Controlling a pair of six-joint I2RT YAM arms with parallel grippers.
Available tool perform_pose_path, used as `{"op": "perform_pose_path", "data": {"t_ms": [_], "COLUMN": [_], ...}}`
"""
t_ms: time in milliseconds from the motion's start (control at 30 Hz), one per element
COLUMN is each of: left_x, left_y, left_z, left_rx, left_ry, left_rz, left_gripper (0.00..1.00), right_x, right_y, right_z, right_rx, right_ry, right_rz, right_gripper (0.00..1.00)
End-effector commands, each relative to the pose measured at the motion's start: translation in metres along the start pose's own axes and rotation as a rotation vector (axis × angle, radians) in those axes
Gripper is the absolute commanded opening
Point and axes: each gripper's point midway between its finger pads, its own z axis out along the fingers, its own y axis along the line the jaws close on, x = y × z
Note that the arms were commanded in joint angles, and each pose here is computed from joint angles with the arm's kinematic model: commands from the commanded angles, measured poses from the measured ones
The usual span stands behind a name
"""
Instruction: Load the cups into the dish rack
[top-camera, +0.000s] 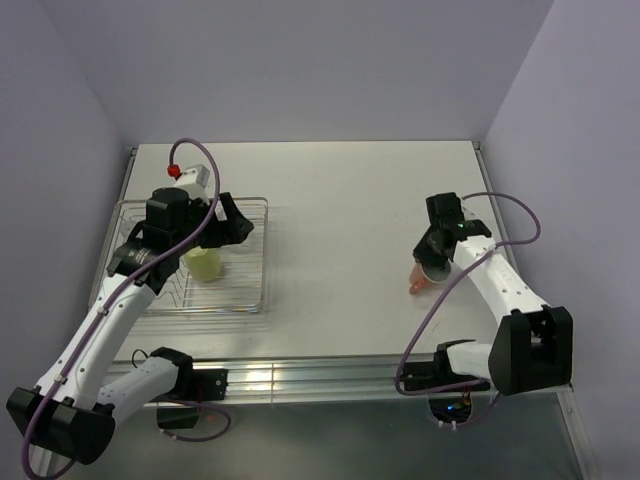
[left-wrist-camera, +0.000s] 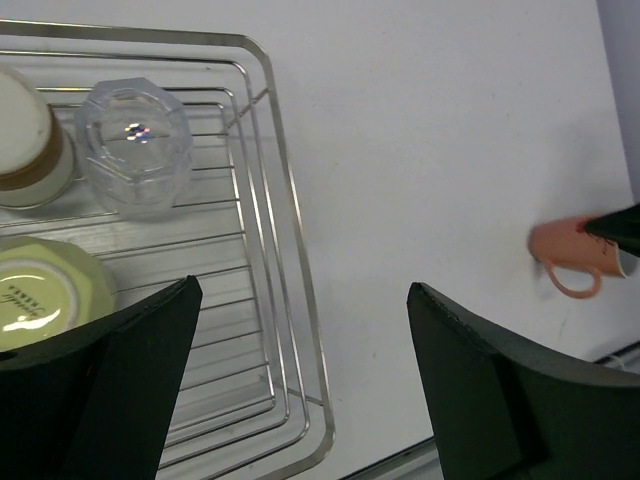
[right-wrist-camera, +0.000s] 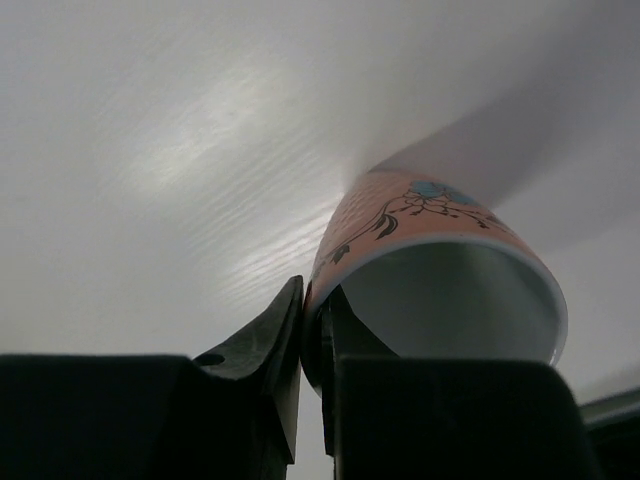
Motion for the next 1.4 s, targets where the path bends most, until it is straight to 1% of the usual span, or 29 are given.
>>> {"op": "perform_pose_path", "data": {"t_ms": [0, 33, 67, 100, 133, 167, 200, 233, 267, 300, 333, 400, 433, 467, 500, 533, 567, 600, 767, 867, 1067, 1133, 1367], "left_x": [-0.013, -0.015, -0.017, -0.024, -0.028, -0.026, -0.034, -0.038, -0.037, -0.037, -0.050, -0.053, -0.057, -0.066, -0.063, -0.066, -0.075, -0.074, -0.084, -0.090, -0.094, -0.096, -0.092], "left_y": [-0.033, -0.044, -0.051, -0.061, -0.069, -0.083, -0.092, -0.096, -0.105, -0.107, -0.113, -0.122, -0.125, -0.130, -0.132, -0.133, -0.140, -0.140, -0.149, -0.152, -0.153, -0.154, -0.156], "left_z": [0.001, -0.001, -0.002, -0.002, -0.003, -0.008, -0.007, -0.009, -0.013, -0.012, -0.015, -0.020, -0.021, -0.026, -0.026, -0.028, -0.036, -0.034, -0.038, -0.039, -0.030, -0.032, -0.032], "left_rx": [0.155, 0.212, 0.247, 0.299, 0.344, 0.428, 0.484, 0.519, 0.589, 0.618, 0.663, 0.732, 0.760, 0.798, 0.834, 0.858, 0.910, 0.927, 1.000, 1.030, 1.050, 1.068, 1.129], "left_ry": [-0.015, -0.006, -0.002, -0.018, -0.021, 0.007, -0.009, -0.004, 0.019, 0.028, -0.017, 0.003, -0.012, -0.035, -0.014, -0.019, -0.047, -0.040, -0.042, -0.050, -0.049, -0.060, -0.030], "left_rz": [-0.010, -0.018, -0.023, -0.025, -0.032, -0.052, -0.055, -0.092, -0.096, -0.110, -0.101, -0.137, -0.136, -0.143, -0.145, -0.152, -0.156, -0.165, -0.191, -0.196, -0.223, -0.225, -0.262], "left_gripper": [0.91, 0.92, 0.92, 0.93, 0.94, 0.95, 0.95, 0.95, 0.95, 0.95, 0.95, 0.95, 0.95, 0.96, 0.95, 0.96, 0.96, 0.96, 0.96, 0.97, 0.97, 0.96, 0.96], "right_x": [-0.026, -0.027, -0.032, -0.033, -0.037, -0.035, -0.035, -0.041, -0.039, -0.031, -0.032, -0.026, -0.027, -0.031, -0.028, -0.027, -0.028, -0.025, -0.022, -0.016, -0.004, 0.001, 0.011], "right_y": [0.089, 0.114, 0.135, 0.149, 0.168, 0.186, 0.197, 0.212, 0.223, 0.233, 0.240, 0.252, 0.255, 0.258, 0.258, 0.259, 0.260, 0.260, 0.255, 0.255, 0.260, 0.263, 0.274], "right_z": [-0.053, -0.080, -0.101, -0.116, -0.146, -0.165, -0.181, -0.211, -0.225, -0.244, -0.262, -0.296, -0.308, -0.324, -0.335, -0.341, -0.352, -0.359, -0.377, -0.384, -0.386, -0.390, -0.387], "right_rx": [-0.470, -0.616, -0.723, -0.791, -0.895, -0.966, -1.018, -1.111, -1.160, -1.226, -1.287, -1.432, -1.475, -1.545, -1.586, -1.614, -1.669, -1.699, -1.795, -1.835, -1.844, -1.851, -1.862], "right_ry": [-0.060, -0.038, -0.059, -0.045, -0.045, -0.048, -0.046, -0.078, -0.071, -0.045, -0.045, -0.036, -0.017, -0.046, -0.012, -0.001, -0.018, 0.017, 0.018, 0.054, 0.069, 0.076, 0.094], "right_rz": [-0.043, -0.069, -0.088, -0.085, -0.109, -0.138, -0.142, -0.163, -0.180, -0.191, -0.194, -0.229, -0.206, -0.210, -0.195, -0.195, -0.204, -0.202, -0.201, -0.203, -0.218, -0.232, -0.240], "right_gripper": [0.00, 0.00, 0.00, 0.00, 0.00, 0.00, 0.00, 0.00, 0.00, 0.00, 0.00, 0.00, 0.00, 0.00, 0.00, 0.00, 0.00, 0.00, 0.00, 0.00, 0.00, 0.00, 0.00]}}
